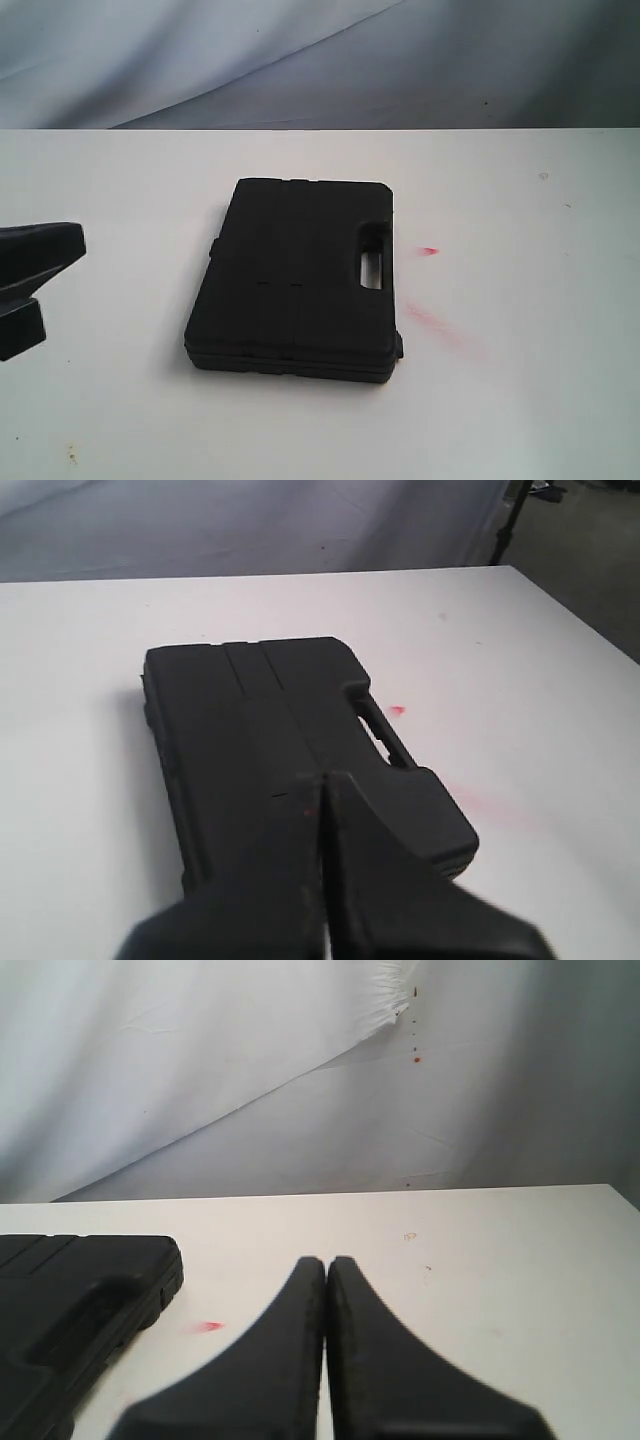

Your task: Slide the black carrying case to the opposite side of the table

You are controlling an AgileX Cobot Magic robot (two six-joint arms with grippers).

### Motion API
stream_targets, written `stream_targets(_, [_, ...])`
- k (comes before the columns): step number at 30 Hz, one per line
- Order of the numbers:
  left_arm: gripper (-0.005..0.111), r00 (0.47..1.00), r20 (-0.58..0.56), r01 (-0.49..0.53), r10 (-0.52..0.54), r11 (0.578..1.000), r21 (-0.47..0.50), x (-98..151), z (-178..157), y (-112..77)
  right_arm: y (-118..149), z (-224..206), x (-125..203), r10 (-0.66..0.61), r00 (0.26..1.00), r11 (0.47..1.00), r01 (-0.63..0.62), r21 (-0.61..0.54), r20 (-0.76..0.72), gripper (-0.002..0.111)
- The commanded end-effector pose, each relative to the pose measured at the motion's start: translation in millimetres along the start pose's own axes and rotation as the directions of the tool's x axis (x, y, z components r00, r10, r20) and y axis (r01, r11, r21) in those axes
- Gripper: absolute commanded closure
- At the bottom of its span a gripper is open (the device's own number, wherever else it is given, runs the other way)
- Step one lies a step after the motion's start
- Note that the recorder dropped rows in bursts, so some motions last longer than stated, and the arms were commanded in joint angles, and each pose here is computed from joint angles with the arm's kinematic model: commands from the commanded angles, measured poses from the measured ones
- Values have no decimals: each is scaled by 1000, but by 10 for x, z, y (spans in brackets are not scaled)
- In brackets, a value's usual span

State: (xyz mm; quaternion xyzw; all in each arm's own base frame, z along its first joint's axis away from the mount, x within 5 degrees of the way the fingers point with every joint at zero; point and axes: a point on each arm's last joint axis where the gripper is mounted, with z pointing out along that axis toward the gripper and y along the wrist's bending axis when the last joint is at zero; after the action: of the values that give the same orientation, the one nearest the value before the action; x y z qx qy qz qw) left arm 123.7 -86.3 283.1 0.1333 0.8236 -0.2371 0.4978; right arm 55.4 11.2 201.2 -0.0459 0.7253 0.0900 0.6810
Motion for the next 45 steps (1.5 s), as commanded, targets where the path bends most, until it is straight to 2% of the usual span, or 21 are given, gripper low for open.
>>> stream_targets(1, [107, 999, 52, -9, 10, 1000, -26, 91, -81, 97, -6, -1, 1, -14, 1000, 1000, 14, 8, 10, 108])
stream_targets(3, [107, 997, 77, -12, 15, 999, -42, 132, -121, 140, -6, -1, 1, -14, 1000, 1000, 14, 8, 10, 108])
stream_targets(9, [107, 986, 115, -111, 125, 987, -115, 281, -231, 264, -6, -1, 1, -14, 1000, 1000, 14, 8, 10, 108])
stream_targets(17, [107, 971, 215, -77, 101, 990, -119, 538, -386, 320, -6, -1, 1, -14, 1000, 1000, 14, 8, 10, 108])
stream_targets(23, [107, 962, 240, -106, 134, 986, -127, 843, -424, 384, -6, -1, 1, -14, 1000, 1000, 14, 8, 10, 108])
stream_targets(28, [107, 951, 303, 0, 70, 975, -224, 1005, -423, 517, -6, -1, 1, -14, 1000, 1000, 14, 8, 10, 108])
stream_targets(31, [107, 924, 373, 29, 90, 953, -302, 987, -506, 558, -6, -1, 1, -14, 1000, 1000, 14, 8, 10, 108])
stream_targets(36, [107, 874, 436, -38, 216, 924, -381, 966, -620, 546, -6, -1, 1, -14, 1000, 1000, 14, 8, 10, 108])
stream_targets(41, [107, 879, 371, -129, 299, 899, -418, 995, -611, 548, -6, -1, 1, -14, 1000, 1000, 14, 8, 10, 108])
stream_targets(45, [107, 889, 350, -134, 294, 900, -415, 1015, -602, 550, -6, -1, 1, -14, 1000, 1000, 14, 8, 10, 108])
